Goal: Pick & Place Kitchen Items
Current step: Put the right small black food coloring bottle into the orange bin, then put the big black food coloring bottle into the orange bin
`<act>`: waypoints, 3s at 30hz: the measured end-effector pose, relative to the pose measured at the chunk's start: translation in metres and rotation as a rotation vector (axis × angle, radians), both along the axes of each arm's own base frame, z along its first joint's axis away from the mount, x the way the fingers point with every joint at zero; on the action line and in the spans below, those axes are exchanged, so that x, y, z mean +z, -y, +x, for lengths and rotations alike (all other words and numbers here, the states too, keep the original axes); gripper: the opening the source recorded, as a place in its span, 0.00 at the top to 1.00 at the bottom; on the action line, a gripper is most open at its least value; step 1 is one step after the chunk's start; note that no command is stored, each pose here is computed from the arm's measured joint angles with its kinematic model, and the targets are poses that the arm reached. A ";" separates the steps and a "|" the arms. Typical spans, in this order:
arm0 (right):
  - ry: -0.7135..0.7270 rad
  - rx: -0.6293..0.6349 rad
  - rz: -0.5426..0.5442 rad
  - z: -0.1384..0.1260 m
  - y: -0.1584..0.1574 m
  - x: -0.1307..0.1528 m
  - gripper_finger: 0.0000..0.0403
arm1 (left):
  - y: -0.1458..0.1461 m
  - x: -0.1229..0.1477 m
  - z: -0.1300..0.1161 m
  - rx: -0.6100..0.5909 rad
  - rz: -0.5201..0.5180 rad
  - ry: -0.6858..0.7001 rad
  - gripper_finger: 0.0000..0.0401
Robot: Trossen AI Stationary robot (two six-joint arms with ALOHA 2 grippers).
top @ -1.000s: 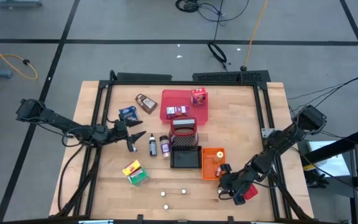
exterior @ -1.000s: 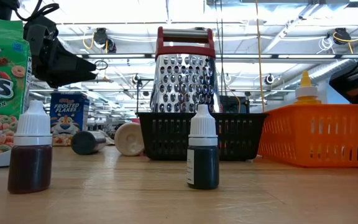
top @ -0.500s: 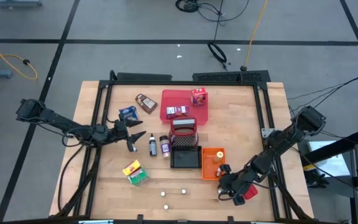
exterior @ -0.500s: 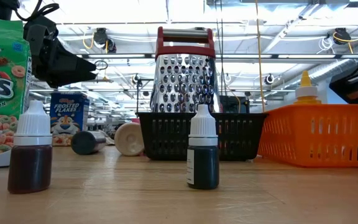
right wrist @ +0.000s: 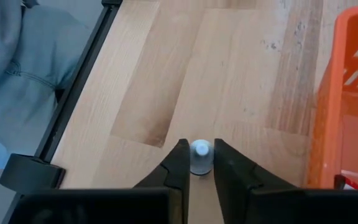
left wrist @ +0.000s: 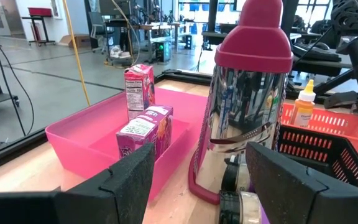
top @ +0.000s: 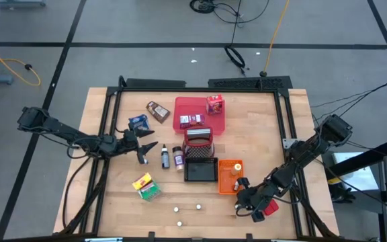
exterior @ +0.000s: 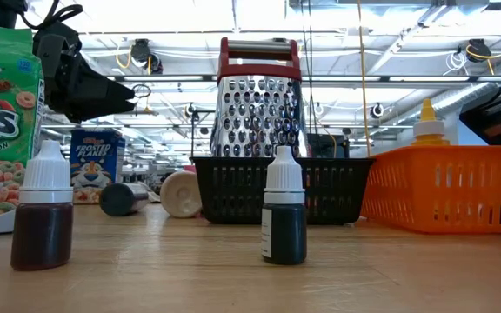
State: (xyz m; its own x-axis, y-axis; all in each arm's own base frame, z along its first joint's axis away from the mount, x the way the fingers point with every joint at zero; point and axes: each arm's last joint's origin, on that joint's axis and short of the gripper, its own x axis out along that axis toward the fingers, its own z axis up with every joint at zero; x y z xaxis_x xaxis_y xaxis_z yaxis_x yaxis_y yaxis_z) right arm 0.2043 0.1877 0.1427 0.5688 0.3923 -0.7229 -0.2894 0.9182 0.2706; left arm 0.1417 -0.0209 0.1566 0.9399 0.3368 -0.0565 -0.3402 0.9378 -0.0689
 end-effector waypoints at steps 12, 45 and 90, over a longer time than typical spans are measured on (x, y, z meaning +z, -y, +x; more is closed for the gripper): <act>0.047 0.014 0.025 -0.002 0.002 0.015 0.89 | 0.000 0.000 0.000 0.000 0.000 0.000 0.36; 0.280 -0.150 -0.129 0.001 0.073 0.077 0.89 | 0.000 0.000 0.000 0.000 0.000 0.001 0.36; 0.241 -0.286 -0.212 0.018 0.119 0.074 0.77 | 0.000 0.001 0.000 0.009 -0.115 0.051 0.36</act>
State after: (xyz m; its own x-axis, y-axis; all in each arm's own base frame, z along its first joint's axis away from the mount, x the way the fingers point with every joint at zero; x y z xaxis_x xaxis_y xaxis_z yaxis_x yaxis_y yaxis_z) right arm 0.2222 0.0690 0.2166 0.7958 0.0511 -0.6034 -0.0471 0.9986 0.0225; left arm 0.1418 -0.0208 0.1576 0.9395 0.3392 -0.0474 -0.3418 0.9197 -0.1931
